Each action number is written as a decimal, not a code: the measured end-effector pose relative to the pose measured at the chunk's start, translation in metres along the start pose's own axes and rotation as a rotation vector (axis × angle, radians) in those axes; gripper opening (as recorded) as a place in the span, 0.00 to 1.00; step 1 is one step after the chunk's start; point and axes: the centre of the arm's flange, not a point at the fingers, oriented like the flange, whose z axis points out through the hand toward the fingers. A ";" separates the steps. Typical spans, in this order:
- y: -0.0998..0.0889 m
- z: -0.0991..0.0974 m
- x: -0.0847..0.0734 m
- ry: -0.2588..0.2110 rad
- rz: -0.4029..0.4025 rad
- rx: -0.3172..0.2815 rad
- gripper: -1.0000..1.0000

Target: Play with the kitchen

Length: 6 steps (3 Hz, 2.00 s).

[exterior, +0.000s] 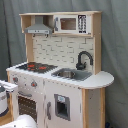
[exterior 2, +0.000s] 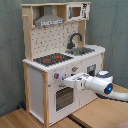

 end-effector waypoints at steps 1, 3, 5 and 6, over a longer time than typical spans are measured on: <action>0.008 0.024 0.003 0.005 -0.004 -0.009 1.00; 0.023 0.067 0.016 0.009 -0.034 -0.020 1.00; 0.019 0.069 0.028 0.038 -0.036 -0.013 0.00; 0.015 0.061 0.019 0.040 0.082 -0.005 0.00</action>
